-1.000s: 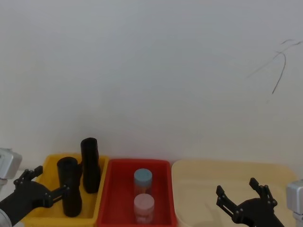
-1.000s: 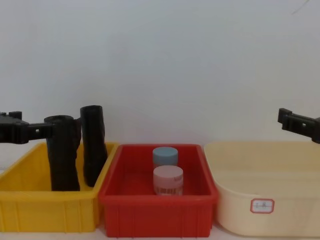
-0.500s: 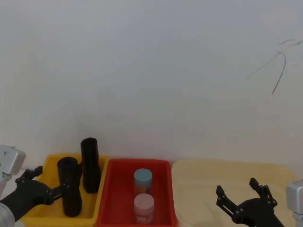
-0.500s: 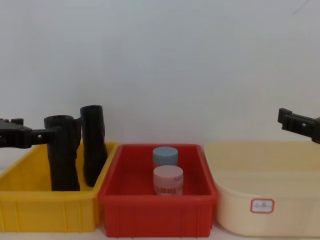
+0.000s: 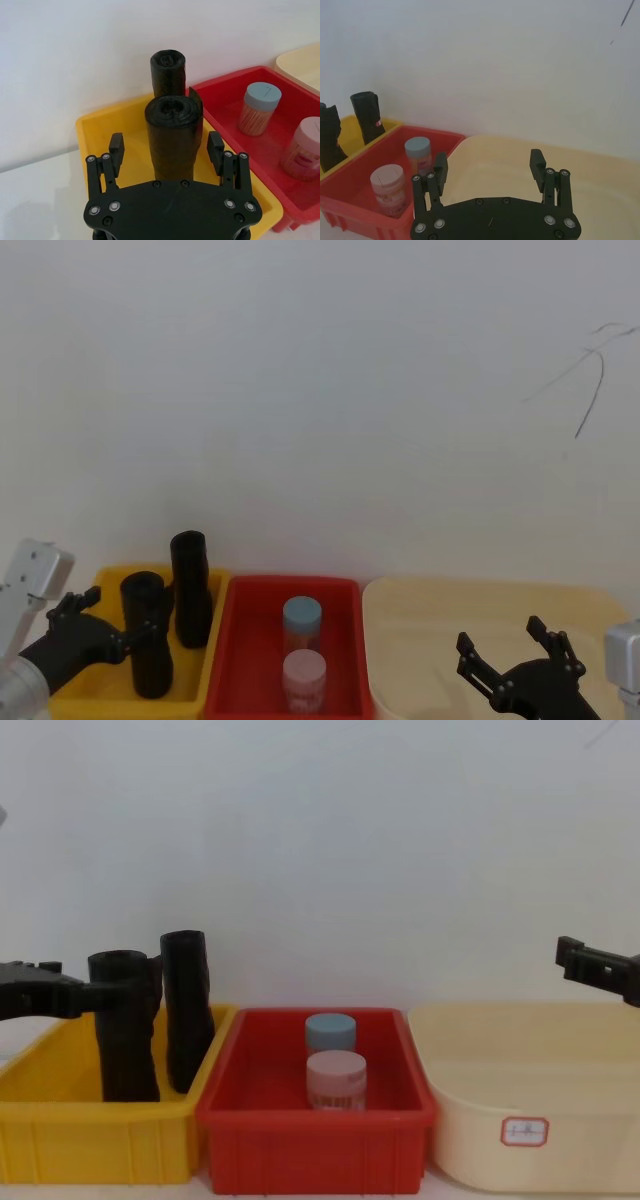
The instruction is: Pick up the garbage bag with the one hand and transfer it to the other hand.
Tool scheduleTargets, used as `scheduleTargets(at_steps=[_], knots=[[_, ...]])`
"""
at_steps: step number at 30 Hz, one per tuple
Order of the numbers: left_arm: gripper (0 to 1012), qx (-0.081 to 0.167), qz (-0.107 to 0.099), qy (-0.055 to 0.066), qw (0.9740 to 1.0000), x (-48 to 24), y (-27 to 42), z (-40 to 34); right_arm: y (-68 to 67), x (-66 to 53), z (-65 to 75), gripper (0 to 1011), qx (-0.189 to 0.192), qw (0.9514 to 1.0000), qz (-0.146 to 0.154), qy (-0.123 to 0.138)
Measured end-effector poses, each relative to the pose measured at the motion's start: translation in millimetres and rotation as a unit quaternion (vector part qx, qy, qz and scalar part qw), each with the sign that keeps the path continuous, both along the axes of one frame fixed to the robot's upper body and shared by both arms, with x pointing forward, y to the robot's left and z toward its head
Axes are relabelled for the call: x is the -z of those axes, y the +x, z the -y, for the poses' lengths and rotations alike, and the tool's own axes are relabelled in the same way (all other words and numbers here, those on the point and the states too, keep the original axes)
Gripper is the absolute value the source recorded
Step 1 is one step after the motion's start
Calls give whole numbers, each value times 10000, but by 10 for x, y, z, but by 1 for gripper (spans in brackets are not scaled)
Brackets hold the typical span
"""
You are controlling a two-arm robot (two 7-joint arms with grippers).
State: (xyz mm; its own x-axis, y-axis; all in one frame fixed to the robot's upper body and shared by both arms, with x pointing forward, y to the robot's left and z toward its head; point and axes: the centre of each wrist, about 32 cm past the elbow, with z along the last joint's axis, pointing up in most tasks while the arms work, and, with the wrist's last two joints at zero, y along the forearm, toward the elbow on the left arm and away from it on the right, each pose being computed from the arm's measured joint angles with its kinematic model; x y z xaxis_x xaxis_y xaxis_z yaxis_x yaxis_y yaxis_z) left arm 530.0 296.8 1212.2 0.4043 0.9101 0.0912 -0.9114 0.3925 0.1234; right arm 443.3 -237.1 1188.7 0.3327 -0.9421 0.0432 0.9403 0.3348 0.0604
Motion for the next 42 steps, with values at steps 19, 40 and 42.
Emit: scheduleTargets(at_steps=[19, 40, 42], knots=[[1002, 57, -175, 68, 9998, 35, 262, 168, 0, 0, 0, 1001, 0, 10000, 0, 0], [703, 59, -354, 129, 9993, 113, 353, 272, 0, 0, 0, 1002, 0, 10000, 0, 0], [662, 59, -357, 131, 9993, 114, 356, 275, 0, 0, 0, 1001, 0, 10000, 0, 0]])
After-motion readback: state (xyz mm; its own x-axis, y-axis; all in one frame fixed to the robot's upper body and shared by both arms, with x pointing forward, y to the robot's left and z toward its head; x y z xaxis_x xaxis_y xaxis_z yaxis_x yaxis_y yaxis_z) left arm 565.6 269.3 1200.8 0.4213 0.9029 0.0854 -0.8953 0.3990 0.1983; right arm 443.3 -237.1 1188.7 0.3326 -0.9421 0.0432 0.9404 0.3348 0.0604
